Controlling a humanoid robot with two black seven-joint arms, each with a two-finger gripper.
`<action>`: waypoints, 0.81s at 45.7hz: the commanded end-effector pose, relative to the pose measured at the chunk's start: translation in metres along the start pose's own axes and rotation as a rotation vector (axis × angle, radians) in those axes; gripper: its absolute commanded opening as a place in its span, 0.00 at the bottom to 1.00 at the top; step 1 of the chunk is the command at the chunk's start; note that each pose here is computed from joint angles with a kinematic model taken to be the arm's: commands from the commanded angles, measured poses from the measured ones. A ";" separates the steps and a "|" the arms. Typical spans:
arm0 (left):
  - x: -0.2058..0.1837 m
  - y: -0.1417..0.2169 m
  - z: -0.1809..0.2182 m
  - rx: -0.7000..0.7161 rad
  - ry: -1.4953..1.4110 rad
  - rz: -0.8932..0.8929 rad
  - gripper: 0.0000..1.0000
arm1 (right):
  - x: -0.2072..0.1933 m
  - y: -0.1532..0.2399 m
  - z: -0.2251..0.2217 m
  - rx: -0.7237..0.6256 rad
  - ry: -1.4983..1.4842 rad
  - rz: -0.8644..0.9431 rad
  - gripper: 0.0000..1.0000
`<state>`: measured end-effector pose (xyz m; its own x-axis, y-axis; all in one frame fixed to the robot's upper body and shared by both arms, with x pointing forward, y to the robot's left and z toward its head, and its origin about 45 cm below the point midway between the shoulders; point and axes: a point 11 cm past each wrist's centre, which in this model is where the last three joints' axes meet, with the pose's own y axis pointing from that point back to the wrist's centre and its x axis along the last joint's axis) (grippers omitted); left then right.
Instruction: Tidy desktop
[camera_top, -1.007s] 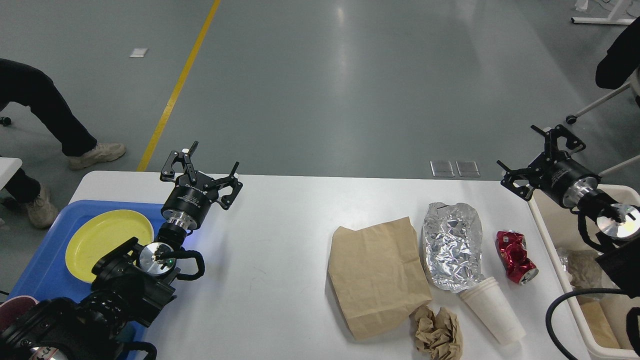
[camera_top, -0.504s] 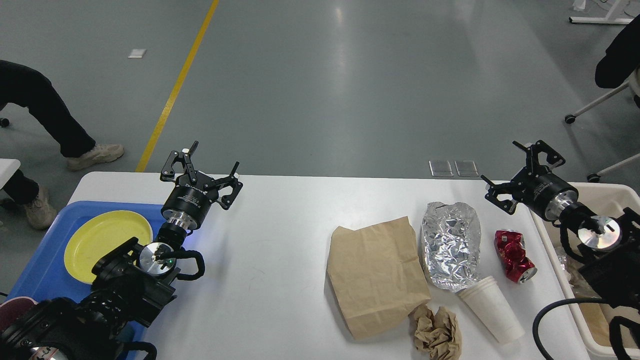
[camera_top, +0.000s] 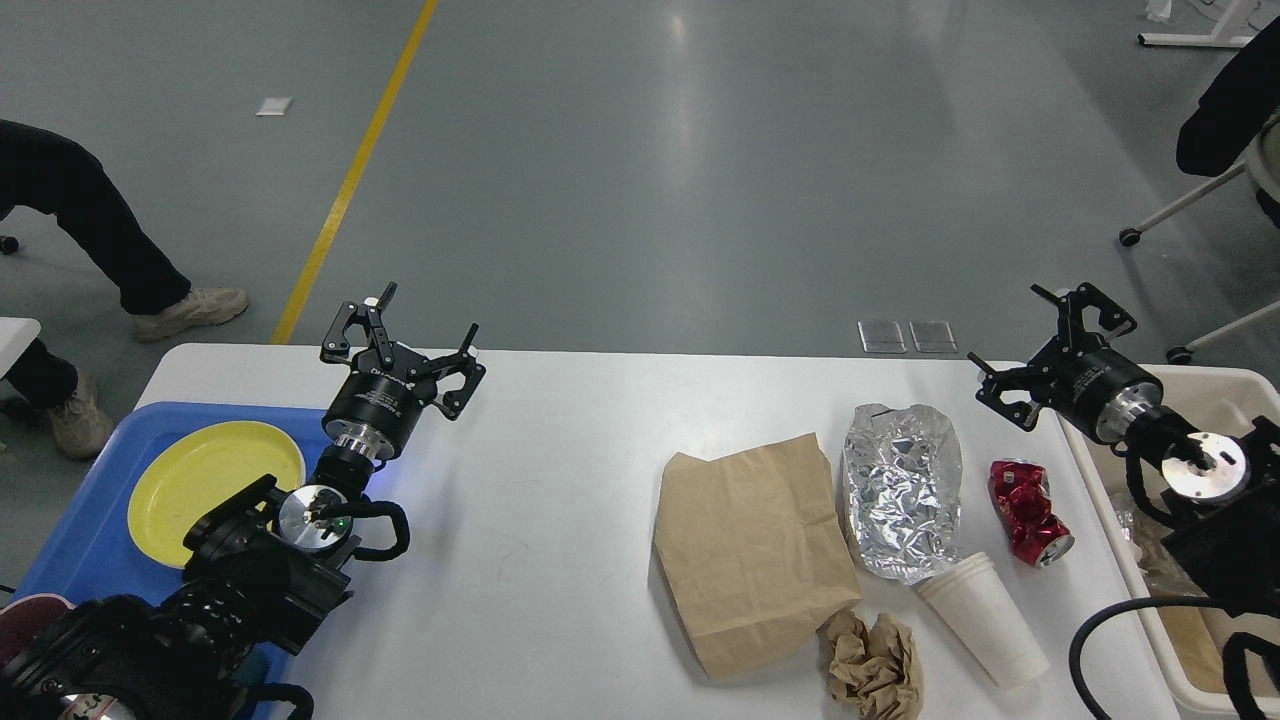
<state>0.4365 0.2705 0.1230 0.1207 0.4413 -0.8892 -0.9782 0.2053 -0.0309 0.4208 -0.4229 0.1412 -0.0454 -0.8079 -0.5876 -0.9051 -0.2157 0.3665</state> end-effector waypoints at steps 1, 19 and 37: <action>0.000 0.000 0.000 0.000 0.000 -0.001 0.97 | 0.003 0.003 -0.009 0.014 0.008 0.011 1.00; 0.000 0.000 0.000 0.000 0.000 -0.001 0.97 | 0.024 0.036 -0.080 0.109 0.093 0.076 1.00; 0.000 0.000 0.000 0.001 -0.001 0.000 0.97 | 0.106 0.133 -0.124 -0.171 0.521 0.414 1.00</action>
<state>0.4365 0.2704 0.1230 0.1207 0.4415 -0.8891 -0.9782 0.2056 -0.0307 0.3717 -0.5719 0.2048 -0.1439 -0.9787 -0.1463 -0.8443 0.0444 0.5340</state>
